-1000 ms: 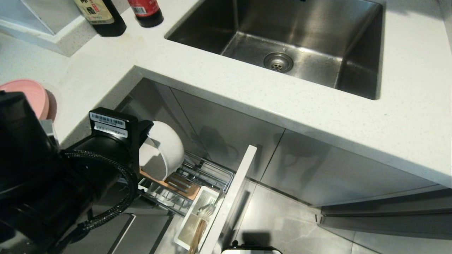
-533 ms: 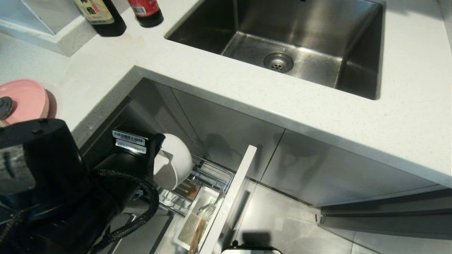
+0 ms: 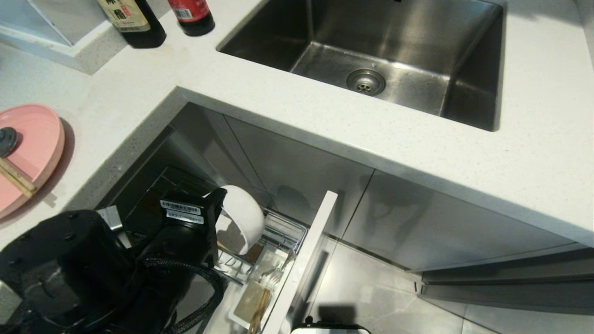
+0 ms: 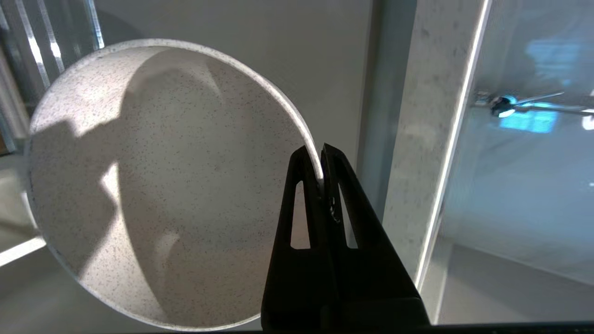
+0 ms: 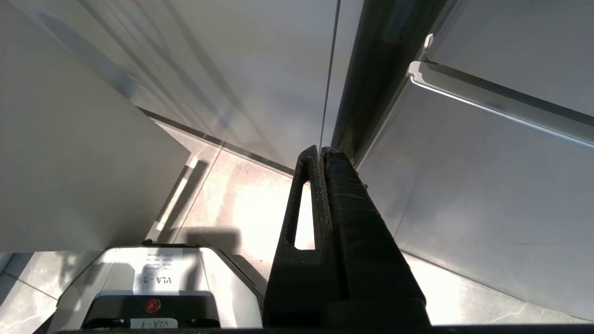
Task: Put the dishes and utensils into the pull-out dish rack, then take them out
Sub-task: Pick up the bowl and place it in the cupboard
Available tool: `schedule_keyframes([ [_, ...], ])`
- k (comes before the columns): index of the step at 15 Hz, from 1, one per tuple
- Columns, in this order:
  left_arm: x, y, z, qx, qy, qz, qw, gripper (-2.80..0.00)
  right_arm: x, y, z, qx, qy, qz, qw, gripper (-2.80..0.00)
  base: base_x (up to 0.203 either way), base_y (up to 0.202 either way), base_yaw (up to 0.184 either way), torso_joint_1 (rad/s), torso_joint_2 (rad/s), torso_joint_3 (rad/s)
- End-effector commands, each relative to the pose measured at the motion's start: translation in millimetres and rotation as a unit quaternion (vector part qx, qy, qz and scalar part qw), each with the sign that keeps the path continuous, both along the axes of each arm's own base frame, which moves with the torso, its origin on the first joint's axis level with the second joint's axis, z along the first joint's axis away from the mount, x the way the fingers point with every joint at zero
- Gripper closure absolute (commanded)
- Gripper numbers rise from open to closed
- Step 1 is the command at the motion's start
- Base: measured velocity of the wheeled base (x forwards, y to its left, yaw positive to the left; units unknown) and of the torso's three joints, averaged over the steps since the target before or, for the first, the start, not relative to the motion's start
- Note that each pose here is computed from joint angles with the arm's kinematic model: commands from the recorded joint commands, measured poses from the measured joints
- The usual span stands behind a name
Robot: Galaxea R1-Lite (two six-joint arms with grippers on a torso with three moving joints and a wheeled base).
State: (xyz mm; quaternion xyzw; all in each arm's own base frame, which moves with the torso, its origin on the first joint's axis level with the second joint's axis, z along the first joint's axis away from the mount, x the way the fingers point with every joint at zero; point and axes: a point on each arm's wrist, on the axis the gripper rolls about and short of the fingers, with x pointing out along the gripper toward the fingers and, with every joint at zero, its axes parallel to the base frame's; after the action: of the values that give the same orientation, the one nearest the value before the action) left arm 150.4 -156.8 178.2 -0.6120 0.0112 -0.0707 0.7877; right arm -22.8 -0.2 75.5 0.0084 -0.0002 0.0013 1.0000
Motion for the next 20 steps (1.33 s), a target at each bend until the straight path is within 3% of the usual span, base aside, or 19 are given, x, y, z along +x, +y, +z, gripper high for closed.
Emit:
schedule_keyframes([
  [1,14,-2,-19,0.008,0.011,0.013,0.9998,0.00,0,0,0,0.000,0.001,0.000,1.000,0.00,0.000,0.000,0.000,0.000,0.00,0.000],
  [4,30,1,-45,0.018,0.021,0.025,0.9993,0.00,0,0,0,0.000,0.001,0.000,1.000,0.00,0.000,0.000,0.000,0.000,0.00,0.000],
  [7,47,3,-79,0.058,0.069,0.042,0.9951,0.00,0,0,0,0.000,0.001,0.000,1.000,0.00,0.000,0.000,0.000,0.000,0.00,0.000],
  [9,55,6,-90,0.043,0.086,0.035,0.9947,0.00,0,0,0,0.000,0.001,0.000,1.000,0.00,0.000,0.000,0.000,0.000,0.00,0.000],
  [13,68,14,-86,0.019,0.081,0.029,0.9961,0.00,0,0,0,0.000,0.001,0.000,1.000,0.00,0.000,0.000,0.000,0.000,0.00,0.000],
  [20,78,20,-58,-0.019,0.030,0.024,0.9991,0.00,0,0,0,0.000,0.001,0.000,1.000,0.00,0.000,0.000,0.000,0.000,0.00,0.000],
])
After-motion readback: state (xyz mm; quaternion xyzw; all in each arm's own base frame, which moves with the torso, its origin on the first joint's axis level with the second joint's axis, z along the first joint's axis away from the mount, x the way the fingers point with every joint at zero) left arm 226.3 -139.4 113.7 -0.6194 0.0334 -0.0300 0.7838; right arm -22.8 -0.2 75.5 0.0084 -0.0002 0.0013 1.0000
